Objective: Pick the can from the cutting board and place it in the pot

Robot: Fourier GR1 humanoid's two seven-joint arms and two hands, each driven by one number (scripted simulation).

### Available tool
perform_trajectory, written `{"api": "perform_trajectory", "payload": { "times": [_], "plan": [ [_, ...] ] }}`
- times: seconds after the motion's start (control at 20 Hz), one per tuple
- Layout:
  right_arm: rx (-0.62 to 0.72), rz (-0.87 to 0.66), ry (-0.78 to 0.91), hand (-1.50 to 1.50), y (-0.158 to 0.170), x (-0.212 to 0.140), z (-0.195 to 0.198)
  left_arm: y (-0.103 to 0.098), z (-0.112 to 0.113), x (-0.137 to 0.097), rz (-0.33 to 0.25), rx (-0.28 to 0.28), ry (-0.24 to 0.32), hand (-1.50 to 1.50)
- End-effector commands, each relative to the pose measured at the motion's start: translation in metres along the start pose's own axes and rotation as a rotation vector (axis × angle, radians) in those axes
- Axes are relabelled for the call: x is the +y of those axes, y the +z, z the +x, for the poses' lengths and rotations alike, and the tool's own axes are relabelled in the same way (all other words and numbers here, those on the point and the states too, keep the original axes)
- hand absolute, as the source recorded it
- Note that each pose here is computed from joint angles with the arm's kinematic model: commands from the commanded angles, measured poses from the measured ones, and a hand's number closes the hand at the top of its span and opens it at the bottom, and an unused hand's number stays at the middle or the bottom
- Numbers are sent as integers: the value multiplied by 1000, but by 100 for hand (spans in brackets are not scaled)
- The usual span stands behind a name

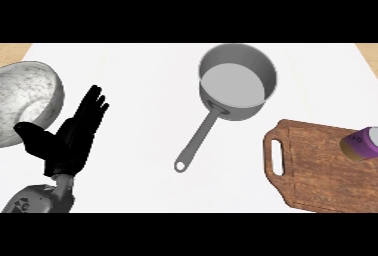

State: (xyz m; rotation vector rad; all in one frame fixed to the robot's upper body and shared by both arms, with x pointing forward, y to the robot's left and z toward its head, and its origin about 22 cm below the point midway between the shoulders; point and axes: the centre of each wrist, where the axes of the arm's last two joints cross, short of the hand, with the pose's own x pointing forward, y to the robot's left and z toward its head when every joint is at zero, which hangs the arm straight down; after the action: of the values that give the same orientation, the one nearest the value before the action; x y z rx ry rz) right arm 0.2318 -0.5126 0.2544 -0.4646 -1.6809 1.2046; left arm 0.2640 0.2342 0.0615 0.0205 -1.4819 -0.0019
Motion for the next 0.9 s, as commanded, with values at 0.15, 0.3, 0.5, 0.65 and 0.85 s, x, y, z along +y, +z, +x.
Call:
{"api": "perform_trajectory", "payload": {
  "times": [0.15,0.3,0.5,0.65,0.85],
  "plan": [
    [84,239,25,-150,-11,-5,7,-5,3,-2,-37,3,-1,0],
    [112,252,6,-150,-22,7,7,-13,12,-2,-22,0,-3,0],
    [144,305,22,-150,-19,29,-7,3,10,-13,-26,5,-7,0],
    [188,342,50,-150,-32,26,0,1,-3,-15,-25,10,-15,0],
    [222,385,117,-150,-46,64,-13,-9,-1,-12,-30,5,-14,0]
  ]
}}
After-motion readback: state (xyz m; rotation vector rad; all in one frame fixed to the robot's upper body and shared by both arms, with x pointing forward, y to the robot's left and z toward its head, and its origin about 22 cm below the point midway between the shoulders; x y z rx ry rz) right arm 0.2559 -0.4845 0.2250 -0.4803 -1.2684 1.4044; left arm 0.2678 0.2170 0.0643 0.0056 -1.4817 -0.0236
